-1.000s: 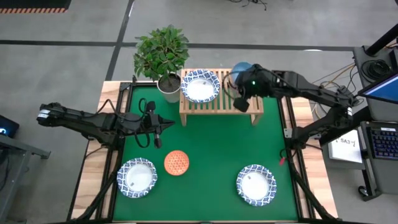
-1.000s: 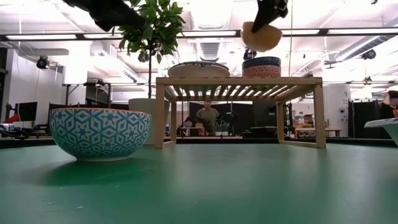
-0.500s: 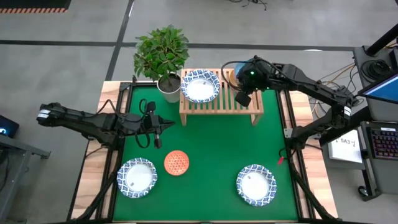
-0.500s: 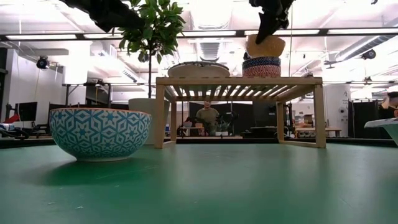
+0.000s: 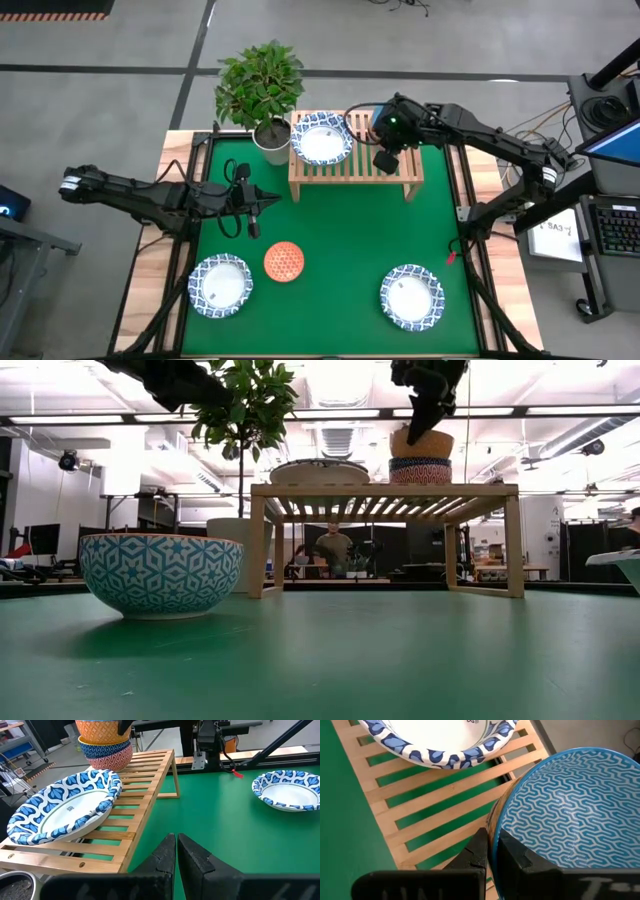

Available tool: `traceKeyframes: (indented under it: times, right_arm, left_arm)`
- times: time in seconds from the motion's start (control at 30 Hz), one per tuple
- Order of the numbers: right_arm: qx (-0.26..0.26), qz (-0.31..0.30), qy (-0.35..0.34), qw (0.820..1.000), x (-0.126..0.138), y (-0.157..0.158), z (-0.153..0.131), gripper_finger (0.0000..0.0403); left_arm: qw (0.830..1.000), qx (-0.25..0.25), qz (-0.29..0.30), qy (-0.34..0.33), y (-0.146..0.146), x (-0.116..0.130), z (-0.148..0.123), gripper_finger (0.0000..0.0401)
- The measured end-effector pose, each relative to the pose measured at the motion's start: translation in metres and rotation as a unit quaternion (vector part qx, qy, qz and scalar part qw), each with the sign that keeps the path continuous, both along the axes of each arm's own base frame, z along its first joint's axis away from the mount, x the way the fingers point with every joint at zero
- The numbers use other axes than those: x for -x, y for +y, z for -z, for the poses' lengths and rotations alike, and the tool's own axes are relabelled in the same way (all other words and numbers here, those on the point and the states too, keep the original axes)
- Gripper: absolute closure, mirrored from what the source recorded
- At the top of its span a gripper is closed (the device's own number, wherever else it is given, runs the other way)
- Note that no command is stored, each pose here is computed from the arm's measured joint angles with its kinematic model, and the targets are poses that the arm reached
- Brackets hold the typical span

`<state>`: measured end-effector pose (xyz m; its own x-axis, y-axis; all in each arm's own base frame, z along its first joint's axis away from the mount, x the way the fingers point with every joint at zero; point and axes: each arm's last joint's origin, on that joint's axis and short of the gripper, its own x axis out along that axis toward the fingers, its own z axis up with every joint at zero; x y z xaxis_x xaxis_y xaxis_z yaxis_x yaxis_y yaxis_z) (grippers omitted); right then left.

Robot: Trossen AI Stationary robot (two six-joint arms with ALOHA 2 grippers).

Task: Place and stack bowls onto a shelf
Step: Stack the orange patterned bowl on top of the blue patterned bowl on the shelf

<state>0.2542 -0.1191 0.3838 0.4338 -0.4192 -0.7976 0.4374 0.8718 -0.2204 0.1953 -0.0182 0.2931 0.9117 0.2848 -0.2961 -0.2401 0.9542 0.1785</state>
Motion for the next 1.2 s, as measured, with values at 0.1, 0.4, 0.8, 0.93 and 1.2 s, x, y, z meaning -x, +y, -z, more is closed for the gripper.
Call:
traceKeyframes:
  times: [0.1,0.4,0.8,0.93,1.2]
  right_arm:
    - [0.0,0.0,0.0,1.0,0.0,0.0,0.0,0.039]
    - [0.033,0.027,0.016,0.999,0.001,-0.003,0.0,0.039]
    - [0.029,0.026,0.027,0.999,-0.009,-0.007,0.009,0.0363]
    - [0.035,0.03,0.031,0.998,-0.009,-0.008,0.009,0.0326]
    - [0.041,0.033,0.015,0.999,0.0,-0.004,0.0,0.0295]
  left_arm:
    - [1.0,0.0,0.0,0.0,0.0,0.0,0.0,0.0401]
    - [1.0,0.0,0.0,0.0,0.0,0.0,0.0,0.0401]
    - [1.0,0.0,0.0,0.0,0.0,0.0,0.0,0.0401]
    - [1.0,0.0,0.0,0.0,0.0,0.0,0.0,0.0401]
    - [1.0,0.0,0.0,0.0,0.0,0.0,0.0,0.0401]
